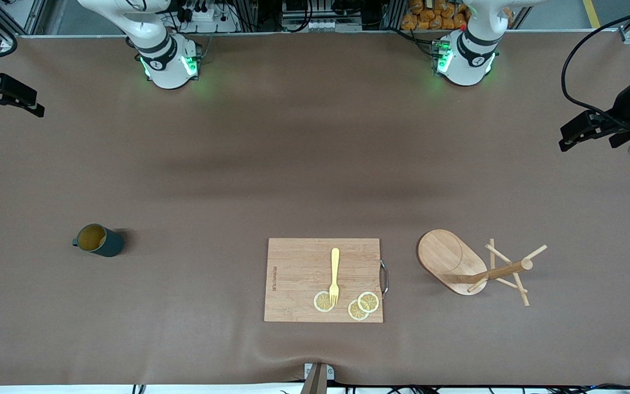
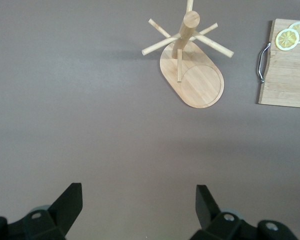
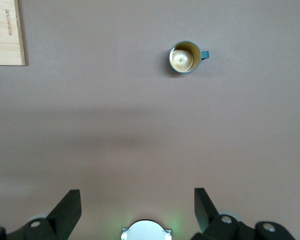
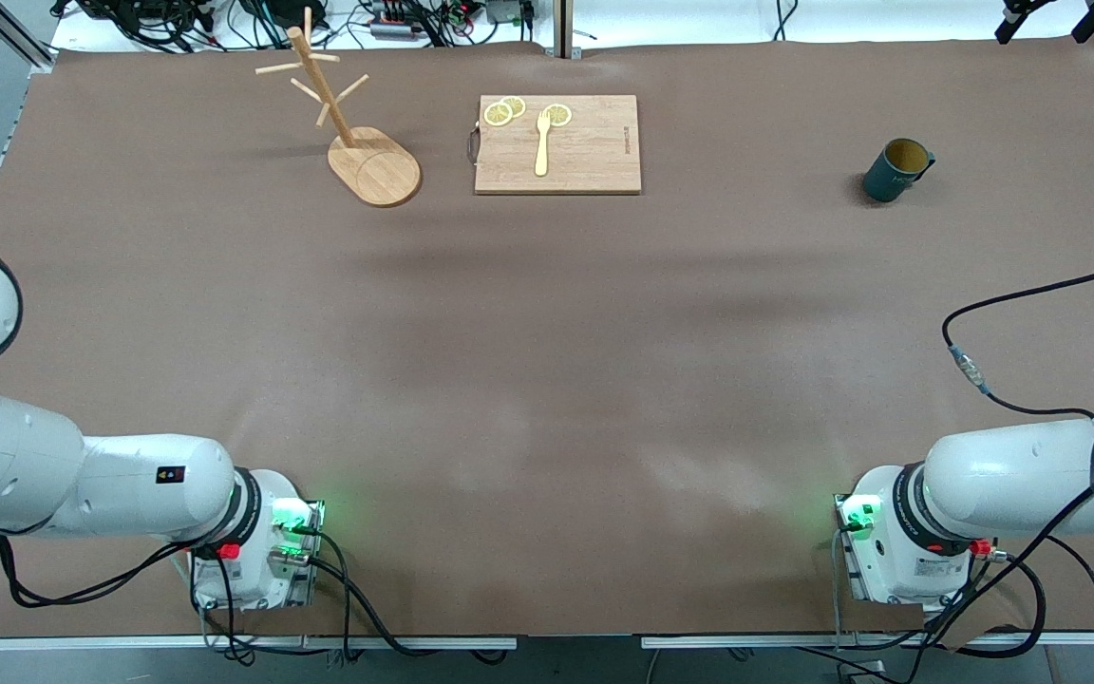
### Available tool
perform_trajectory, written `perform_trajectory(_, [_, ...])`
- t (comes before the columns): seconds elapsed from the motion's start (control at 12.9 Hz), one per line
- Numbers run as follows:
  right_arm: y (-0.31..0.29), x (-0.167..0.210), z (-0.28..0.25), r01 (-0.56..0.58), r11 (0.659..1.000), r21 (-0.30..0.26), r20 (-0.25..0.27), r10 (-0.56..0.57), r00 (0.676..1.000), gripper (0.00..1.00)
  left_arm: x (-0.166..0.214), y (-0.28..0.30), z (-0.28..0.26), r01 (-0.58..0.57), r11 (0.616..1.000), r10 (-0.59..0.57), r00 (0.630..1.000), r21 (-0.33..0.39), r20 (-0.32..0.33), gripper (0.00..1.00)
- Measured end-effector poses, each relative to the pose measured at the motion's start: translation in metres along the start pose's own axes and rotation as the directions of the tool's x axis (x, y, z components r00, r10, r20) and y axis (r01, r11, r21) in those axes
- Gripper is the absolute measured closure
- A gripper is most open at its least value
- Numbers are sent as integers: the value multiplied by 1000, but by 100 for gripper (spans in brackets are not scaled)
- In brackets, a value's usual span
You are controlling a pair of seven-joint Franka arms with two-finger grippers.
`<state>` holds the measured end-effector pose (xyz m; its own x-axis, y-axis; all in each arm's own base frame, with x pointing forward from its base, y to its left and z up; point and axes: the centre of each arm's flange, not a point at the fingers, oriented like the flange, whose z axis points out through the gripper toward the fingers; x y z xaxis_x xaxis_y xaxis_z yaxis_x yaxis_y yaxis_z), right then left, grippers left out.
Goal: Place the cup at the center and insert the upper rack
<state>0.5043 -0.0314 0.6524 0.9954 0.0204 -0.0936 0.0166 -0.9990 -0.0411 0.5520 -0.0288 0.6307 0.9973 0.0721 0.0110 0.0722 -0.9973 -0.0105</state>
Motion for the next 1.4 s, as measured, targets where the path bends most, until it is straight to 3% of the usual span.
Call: perform_trajectory(1.4, [-4, -2, -6, 7, 1000, -2, -14, -7, 1000, 0, 5, -2, -4, 4, 1000, -4, 1000, -3, -11, 0])
